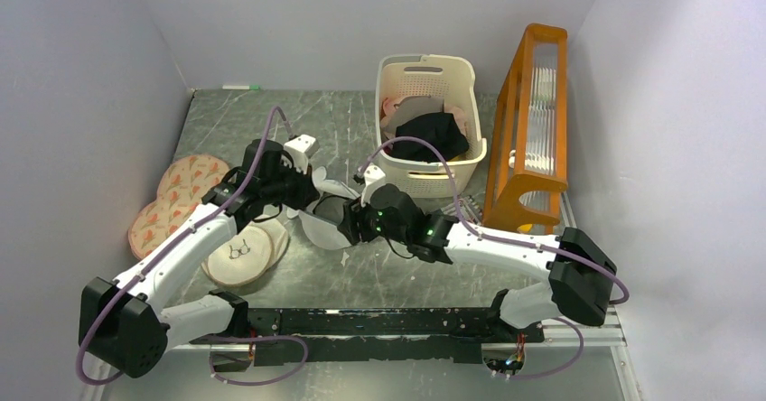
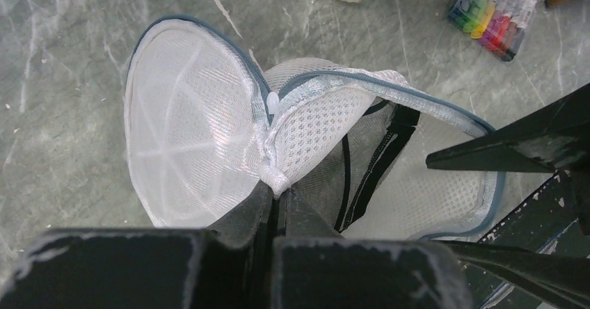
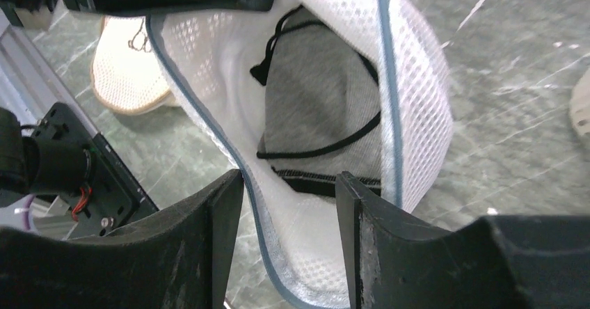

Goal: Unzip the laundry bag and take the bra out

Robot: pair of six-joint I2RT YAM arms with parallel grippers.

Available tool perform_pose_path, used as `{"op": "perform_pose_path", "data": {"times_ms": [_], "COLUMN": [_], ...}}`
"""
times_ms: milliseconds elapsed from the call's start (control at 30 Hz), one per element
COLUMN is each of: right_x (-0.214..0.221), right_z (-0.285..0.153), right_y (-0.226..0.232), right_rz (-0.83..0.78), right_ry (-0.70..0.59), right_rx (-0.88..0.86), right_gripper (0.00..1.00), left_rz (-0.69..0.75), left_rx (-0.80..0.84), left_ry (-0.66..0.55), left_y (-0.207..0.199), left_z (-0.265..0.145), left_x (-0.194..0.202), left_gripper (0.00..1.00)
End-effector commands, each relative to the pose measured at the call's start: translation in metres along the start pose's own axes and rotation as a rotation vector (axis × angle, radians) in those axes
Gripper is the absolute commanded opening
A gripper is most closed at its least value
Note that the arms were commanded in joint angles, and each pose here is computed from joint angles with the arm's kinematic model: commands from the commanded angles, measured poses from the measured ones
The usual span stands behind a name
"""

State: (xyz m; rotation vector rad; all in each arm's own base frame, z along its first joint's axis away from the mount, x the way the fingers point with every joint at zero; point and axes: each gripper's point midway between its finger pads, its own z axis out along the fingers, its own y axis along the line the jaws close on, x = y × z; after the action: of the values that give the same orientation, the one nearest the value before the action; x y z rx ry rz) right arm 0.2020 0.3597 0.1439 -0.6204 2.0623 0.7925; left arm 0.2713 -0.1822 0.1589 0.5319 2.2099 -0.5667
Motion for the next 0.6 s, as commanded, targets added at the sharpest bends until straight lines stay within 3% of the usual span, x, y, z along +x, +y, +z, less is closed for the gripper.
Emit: {"op": "perform_pose_path", "data": {"times_ms": [0, 233, 567], "right_x": [-0.034, -0.043, -0.054], "right_z": [-0.008, 0.008, 0.027], "right_y": [-0.007, -0.02, -0.03], "right_rz": [-0.046, -0.134, -0.21], "right_ry": [-0.084, -0.075, -0.081], "right_rx": [0.081, 0.168, 0.248], "right_gripper": [0.53, 0.55, 0.47], "left_rz": [0.023, 0.026, 0.036], "left_rx": [0.066, 0.079, 0.098], "left_ry": [-0.034, -0.032, -0.034], "left_y": [-0.01, -0.012, -0.016], "left_z": [0.002, 0.003, 0.003], "left_x": [-0.008, -0.008, -0.008], "left_gripper": [0.07, 0.07, 0.07]}}
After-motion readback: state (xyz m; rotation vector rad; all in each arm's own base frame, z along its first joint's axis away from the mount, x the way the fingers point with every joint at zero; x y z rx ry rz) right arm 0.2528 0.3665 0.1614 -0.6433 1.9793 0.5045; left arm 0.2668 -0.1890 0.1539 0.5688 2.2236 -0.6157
